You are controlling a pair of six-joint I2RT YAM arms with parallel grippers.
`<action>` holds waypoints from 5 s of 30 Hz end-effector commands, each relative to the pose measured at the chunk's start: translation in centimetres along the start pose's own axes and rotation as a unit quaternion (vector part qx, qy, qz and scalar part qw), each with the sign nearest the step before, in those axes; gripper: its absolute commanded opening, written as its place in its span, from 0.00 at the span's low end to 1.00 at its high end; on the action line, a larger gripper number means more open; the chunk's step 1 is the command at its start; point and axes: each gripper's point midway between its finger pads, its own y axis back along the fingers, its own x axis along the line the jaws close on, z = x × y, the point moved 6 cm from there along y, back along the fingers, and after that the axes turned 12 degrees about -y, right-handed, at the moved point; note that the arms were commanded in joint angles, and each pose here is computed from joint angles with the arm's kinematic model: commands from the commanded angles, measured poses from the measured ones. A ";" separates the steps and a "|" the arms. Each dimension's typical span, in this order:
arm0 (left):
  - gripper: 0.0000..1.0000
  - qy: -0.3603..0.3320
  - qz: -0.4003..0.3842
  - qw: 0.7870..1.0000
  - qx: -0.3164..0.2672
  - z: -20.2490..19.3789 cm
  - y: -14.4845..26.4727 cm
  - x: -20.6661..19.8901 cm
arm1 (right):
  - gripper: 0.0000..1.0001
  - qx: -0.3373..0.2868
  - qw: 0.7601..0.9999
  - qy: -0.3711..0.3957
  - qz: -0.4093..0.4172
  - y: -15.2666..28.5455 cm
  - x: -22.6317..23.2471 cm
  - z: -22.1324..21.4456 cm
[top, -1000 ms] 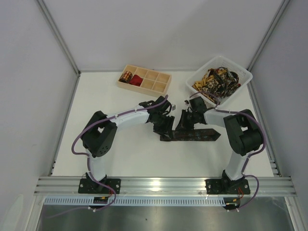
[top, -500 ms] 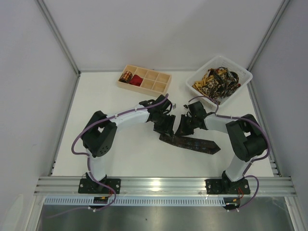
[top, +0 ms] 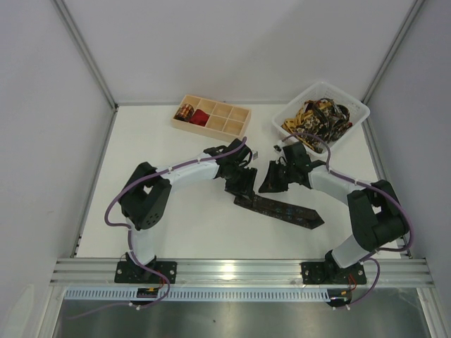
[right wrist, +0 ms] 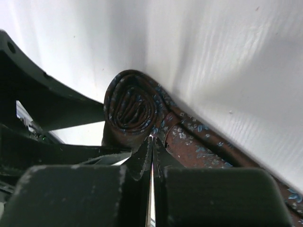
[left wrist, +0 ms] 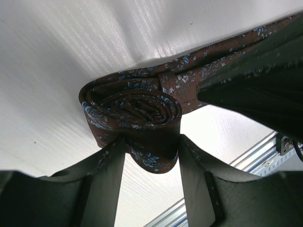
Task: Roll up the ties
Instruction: Roll the tie
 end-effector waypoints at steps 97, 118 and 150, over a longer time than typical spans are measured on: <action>0.60 -0.059 -0.030 0.997 -0.041 3.1 -0.2 -5.3 | 0.00 0.068 0.991 -0.058 0.100 0.5 -2.4 -1.4; 0.73 -0.034 -0.094 0.989 -0.109 2.5 4.1 -0.2 | 0.00 0.054 0.997 -0.044 0.041 0.2 -4.8 -2.1; 0.72 -0.027 -0.198 0.975 -0.100 0.3 -4.2 -1.3 | 0.00 0.052 0.997 -0.051 0.040 0.2 -5.2 -1.7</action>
